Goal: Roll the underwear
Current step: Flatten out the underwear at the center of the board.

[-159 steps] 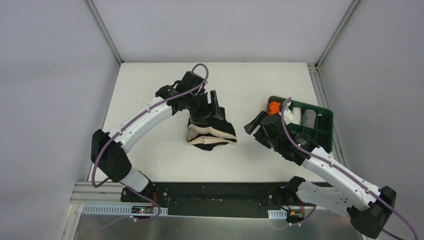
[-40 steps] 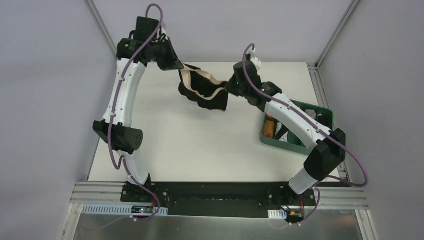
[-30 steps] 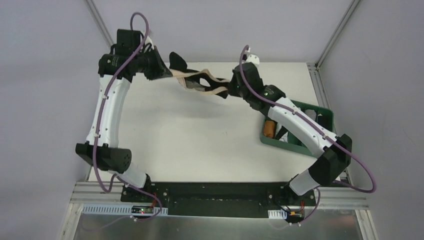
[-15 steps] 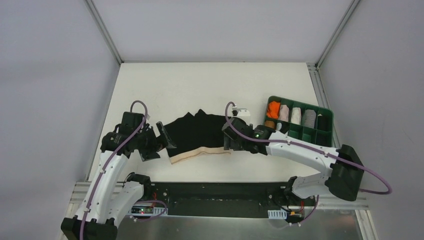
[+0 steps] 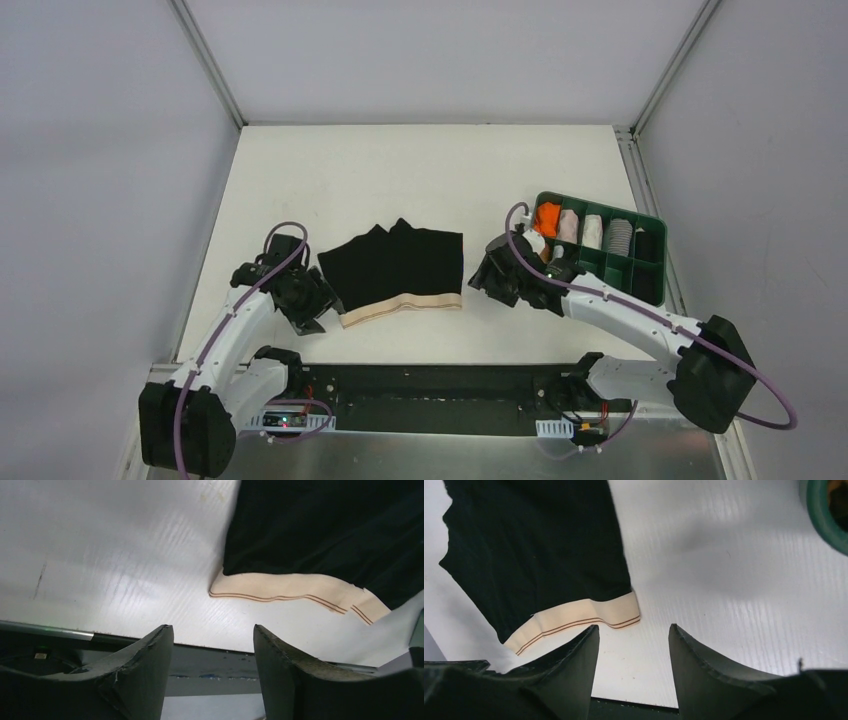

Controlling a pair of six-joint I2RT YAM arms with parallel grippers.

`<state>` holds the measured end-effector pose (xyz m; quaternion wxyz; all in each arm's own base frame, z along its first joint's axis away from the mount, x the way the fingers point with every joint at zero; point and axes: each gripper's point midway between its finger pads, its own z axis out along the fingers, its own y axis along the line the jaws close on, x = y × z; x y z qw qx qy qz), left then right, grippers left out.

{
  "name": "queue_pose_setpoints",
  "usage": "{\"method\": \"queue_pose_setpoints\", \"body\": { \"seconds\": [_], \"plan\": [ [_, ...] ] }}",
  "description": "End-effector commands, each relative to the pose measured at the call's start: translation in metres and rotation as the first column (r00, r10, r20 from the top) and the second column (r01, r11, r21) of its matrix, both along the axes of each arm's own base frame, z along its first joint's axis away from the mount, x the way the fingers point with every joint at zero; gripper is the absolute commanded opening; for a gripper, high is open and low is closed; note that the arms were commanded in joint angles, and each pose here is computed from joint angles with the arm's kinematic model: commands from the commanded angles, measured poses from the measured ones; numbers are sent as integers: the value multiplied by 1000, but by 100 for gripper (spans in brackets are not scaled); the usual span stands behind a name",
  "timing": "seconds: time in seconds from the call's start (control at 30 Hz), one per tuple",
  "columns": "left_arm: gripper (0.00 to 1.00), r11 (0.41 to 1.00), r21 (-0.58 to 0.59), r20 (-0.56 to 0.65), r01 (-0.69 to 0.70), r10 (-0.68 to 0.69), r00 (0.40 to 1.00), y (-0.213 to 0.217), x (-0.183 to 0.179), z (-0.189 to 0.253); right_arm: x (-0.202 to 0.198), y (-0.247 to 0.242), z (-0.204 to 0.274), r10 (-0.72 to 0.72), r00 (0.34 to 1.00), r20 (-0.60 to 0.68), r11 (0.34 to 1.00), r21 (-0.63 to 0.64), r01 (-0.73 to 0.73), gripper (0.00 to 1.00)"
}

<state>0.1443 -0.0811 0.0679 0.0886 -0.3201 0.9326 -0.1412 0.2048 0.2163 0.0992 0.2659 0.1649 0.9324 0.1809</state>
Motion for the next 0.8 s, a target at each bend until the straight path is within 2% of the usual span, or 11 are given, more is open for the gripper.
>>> {"method": "queue_pose_setpoints", "body": {
  "seconds": [0.0, 0.13, 0.43, 0.5, 0.53, 0.6, 0.67, 0.77],
  "plan": [
    [59, 997, -65, -4, -48, 47, 999, -11, 8, -20, -2, 25, -3, -77, 993, -88, 970, 222, 95, 55],
    [53, 993, -110, -19, -30, 29, 999, -20, 3, -33, -6, 31, -12, -77, 987, -141, 965, 238, 109, 55],
    [48, 997, -78, -12, -26, 25, 1000, -18, 13, -50, -3, 41, -21, -71, 983, -170, 962, 247, 112, 56],
    [37, 998, -57, -19, -15, 14, 1000, -16, 15, -56, -4, 43, -27, -74, 980, -184, 961, 251, 120, 56],
    [27, 999, -42, -31, -8, 7, 999, -14, 15, -58, -4, 43, -31, -79, 978, -191, 960, 249, 126, 56],
    [0, 1000, -15, -70, -4, 3, 998, -10, 13, -60, -5, 42, -39, -88, 974, -208, 962, 235, 137, 56],
    [0, 1000, 22, -95, -13, 15, 995, -5, 13, -56, -8, 37, -47, -98, 970, -221, 967, 209, 146, 56],
    [0, 994, 97, -40, -56, 60, 997, 9, 23, -39, -12, 31, -61, -110, 964, -240, 973, 171, 154, 54]
  ]
}}
